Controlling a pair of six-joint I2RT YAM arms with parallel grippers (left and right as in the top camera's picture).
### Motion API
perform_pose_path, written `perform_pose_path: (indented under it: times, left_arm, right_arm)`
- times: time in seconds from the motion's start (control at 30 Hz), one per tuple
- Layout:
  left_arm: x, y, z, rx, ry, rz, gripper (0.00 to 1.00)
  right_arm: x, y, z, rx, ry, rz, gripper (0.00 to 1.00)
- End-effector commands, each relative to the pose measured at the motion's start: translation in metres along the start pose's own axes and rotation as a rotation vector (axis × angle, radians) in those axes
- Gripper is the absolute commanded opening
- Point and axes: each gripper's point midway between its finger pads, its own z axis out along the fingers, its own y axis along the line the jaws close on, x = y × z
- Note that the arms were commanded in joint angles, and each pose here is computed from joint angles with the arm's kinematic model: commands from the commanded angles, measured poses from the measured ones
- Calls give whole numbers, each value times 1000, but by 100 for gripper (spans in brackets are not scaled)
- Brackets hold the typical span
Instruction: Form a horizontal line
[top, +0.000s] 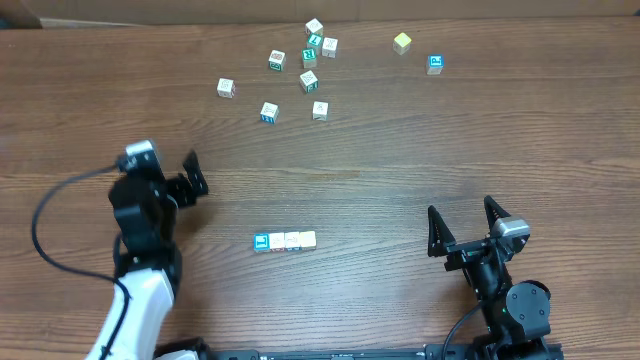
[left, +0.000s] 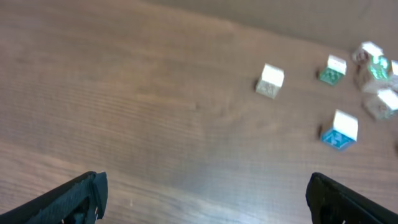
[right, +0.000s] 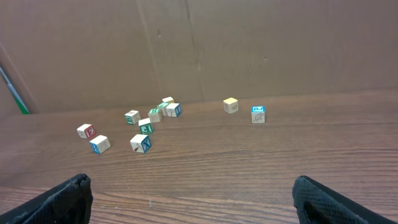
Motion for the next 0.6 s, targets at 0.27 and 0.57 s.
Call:
perform_pose_path:
  times: [0.27, 0.57]
  left_arm:
    - [73, -5, -33, 57, 24, 57, 99]
    - [102, -10, -42, 82, 80, 70, 100]
  right_arm:
    - [1, 1, 0, -4, -5, -5, 100]
    - [1, 1, 0, -4, -5, -5, 100]
